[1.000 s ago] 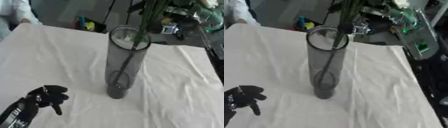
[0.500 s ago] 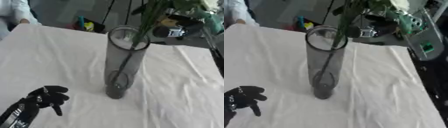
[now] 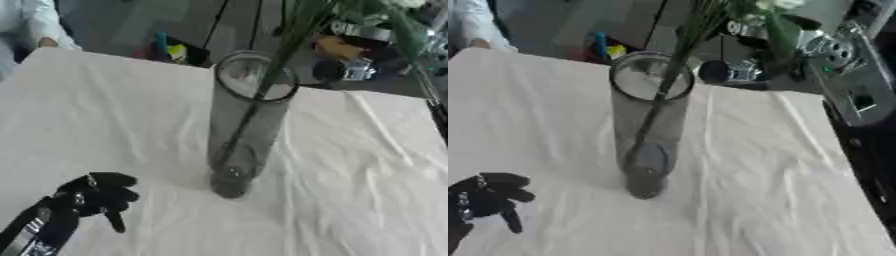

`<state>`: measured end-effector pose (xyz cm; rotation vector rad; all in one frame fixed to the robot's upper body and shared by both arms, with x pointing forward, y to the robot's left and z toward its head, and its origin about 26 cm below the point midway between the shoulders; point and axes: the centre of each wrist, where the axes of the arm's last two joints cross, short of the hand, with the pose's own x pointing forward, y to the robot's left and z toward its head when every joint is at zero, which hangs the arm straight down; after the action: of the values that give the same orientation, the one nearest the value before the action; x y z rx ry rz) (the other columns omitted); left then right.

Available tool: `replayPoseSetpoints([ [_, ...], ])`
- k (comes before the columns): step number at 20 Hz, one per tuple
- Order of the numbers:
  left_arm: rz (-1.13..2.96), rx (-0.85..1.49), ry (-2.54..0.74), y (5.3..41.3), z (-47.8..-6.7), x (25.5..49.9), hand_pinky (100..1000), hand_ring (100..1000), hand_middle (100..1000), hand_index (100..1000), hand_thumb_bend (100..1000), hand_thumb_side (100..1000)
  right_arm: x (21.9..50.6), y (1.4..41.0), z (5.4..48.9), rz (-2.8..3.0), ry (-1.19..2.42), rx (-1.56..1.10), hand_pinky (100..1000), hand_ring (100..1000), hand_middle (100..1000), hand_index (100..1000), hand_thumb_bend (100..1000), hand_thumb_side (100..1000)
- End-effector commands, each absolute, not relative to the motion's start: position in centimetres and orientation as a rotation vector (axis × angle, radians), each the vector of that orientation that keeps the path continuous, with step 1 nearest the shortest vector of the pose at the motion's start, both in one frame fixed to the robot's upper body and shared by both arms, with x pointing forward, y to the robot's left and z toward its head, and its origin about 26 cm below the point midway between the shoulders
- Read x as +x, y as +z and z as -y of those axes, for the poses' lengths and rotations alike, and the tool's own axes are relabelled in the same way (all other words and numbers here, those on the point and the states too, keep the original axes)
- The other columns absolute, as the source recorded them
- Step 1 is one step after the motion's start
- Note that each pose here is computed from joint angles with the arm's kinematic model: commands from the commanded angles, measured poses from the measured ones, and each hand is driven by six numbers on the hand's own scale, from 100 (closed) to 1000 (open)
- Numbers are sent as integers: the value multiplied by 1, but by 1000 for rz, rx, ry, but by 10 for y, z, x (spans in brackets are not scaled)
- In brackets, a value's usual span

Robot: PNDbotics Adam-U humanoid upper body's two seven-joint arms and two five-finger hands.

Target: Arrange flowers into the vase.

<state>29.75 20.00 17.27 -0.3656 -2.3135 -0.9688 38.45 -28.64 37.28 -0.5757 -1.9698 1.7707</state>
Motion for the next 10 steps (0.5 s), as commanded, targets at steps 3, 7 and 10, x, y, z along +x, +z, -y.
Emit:
replayPoseSetpoints([
  [3,2333,-360,-987,178,-199,295,495,764,798,726,100,1000,375,384,302,1962,1764,-658,934,1000,934,1000,585,1000],
  [7,2336,-358,-987,178,-200,295,496,765,798,726,100,1000,374,381,309,1954,1744,-671,933,1000,933,1000,578,1000],
  [10,2338,-358,-987,178,-200,295,496,765,799,727,100,1000,372,379,314,1949,1726,-679,933,1000,931,1000,561,1000],
])
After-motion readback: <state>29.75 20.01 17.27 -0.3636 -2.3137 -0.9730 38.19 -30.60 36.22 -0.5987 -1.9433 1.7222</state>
